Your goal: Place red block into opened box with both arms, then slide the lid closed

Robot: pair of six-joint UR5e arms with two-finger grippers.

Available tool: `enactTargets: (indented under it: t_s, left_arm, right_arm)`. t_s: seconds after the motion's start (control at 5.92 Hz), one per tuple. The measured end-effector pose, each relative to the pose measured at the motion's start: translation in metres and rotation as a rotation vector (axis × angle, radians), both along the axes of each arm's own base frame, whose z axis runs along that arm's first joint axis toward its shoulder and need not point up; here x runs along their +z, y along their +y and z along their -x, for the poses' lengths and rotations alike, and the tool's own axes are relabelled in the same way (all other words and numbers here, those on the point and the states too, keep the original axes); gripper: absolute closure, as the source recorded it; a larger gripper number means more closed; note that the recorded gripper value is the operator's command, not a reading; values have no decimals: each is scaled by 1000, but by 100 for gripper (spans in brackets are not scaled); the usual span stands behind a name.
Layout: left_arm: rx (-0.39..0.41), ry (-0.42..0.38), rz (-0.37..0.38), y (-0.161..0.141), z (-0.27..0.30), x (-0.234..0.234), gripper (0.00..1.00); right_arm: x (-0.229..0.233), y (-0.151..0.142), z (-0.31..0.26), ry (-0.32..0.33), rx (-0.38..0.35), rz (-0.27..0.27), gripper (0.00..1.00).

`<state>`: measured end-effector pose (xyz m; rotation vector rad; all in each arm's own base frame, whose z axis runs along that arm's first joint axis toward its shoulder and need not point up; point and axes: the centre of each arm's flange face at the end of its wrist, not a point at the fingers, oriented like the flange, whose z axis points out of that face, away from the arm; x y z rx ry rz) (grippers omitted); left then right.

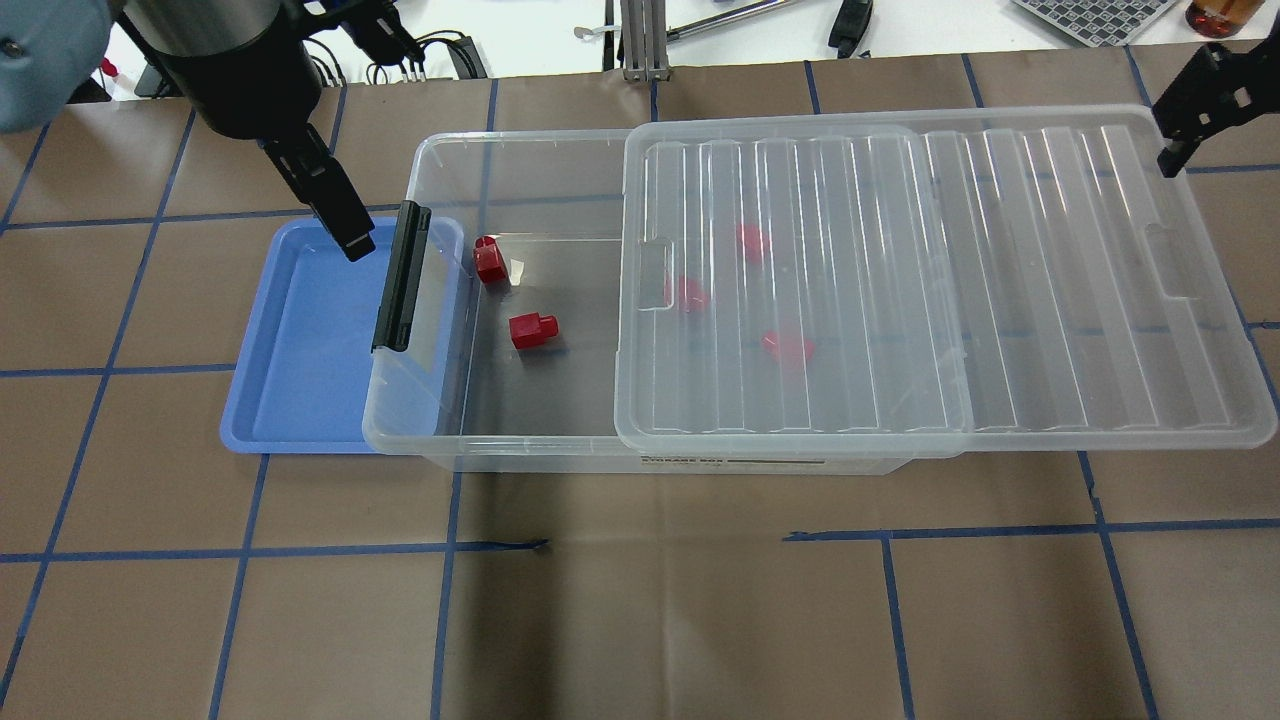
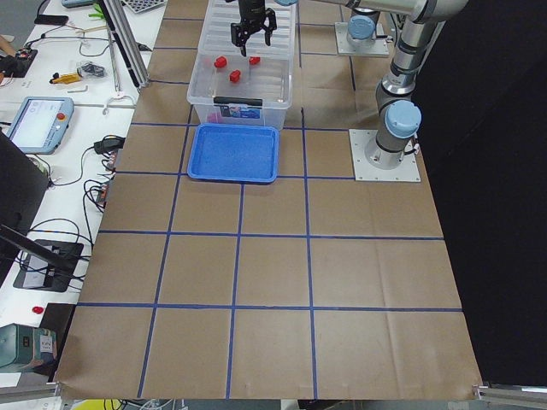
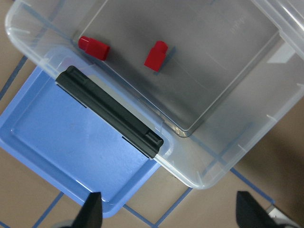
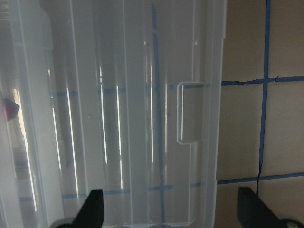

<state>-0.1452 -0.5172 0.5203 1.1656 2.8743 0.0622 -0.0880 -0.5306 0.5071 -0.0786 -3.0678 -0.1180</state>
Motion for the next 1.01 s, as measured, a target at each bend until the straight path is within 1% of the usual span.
enactTargets:
  t_s: [0.17,0.34,0.51,0.68,0.84,1.01]
  left_arm:
    - [208,5,51,-6,0,1,2]
    - [410,20,80,-10,0,2,2]
    - [555,51,83,-11,2,1,2]
    - [630,84,83,-9,5,2,2]
    - [671,99,91,-6,6,3,2]
    - [696,103,95,-5,6,4,2]
  right_arm:
    - [-15,3,28,-1,0,-35,0]
    - [-35,7,56,-4,-8,-60,0]
    - [-59,11,82,8,-12,-68,0]
    - [-83,16,105,25,-17,-77,0]
    - [-102,20,122,46,-26,-102,0]
    - [-114,21,132,73,-31,-131,0]
